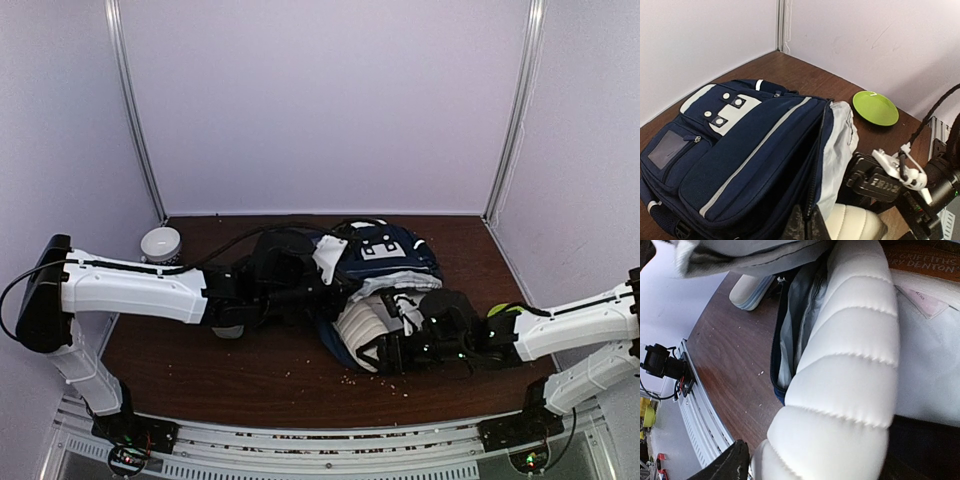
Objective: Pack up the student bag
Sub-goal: Place the stationery in the student bag.
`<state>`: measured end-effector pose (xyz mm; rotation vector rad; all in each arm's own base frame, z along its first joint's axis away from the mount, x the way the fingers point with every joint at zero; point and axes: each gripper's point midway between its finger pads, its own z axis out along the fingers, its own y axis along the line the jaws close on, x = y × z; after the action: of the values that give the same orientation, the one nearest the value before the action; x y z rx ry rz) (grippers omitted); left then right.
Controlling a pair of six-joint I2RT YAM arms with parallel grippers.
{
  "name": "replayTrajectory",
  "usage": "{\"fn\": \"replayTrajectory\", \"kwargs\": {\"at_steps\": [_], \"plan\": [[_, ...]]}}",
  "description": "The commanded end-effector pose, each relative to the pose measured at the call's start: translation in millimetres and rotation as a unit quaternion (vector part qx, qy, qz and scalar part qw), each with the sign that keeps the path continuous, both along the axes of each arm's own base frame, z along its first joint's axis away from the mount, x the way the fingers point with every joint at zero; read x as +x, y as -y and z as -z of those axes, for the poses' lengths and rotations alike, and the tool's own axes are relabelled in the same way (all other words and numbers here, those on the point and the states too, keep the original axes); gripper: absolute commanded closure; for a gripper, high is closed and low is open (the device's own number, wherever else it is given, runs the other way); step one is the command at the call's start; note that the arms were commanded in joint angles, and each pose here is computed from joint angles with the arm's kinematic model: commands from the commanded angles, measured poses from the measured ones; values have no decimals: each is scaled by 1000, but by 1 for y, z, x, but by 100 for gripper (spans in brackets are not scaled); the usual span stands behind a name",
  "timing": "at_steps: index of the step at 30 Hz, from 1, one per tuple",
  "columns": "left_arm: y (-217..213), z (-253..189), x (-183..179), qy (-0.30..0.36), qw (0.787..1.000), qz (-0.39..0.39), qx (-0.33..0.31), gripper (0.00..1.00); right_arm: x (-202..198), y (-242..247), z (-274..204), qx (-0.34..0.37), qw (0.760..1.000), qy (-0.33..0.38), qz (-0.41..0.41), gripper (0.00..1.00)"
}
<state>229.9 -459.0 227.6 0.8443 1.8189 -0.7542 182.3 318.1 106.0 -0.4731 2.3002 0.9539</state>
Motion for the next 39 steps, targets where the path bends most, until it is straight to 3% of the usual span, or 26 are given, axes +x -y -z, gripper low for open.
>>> {"fn": "replayTrajectory", "kwargs": {"at_steps": [1, 6, 13, 19, 29, 39], "plan": [[8, -57, -5, 30, 996, 8, -84, 100, -11, 9, -2, 24, 999, -19, 21, 19], [12, -54, -5, 28, 996, 10, -80, 100, -22, 18, -10, 63, 997, -37, 37, 16], [16, -55, -5, 23, 996, 14, -85, 100, -5, 36, -8, 93, 987, -41, 124, 22], [17, -55, -6, 17, 996, 17, -90, 100, 8, 32, -12, 158, 970, -72, 171, 37], [14, -69, -12, 13, 993, 24, -112, 100, 20, 25, -36, 184, 967, -32, 174, 82], [19, -105, -29, 0, 985, 60, -163, 100, 40, -11, -74, 216, 966, 60, 132, 89]]}}
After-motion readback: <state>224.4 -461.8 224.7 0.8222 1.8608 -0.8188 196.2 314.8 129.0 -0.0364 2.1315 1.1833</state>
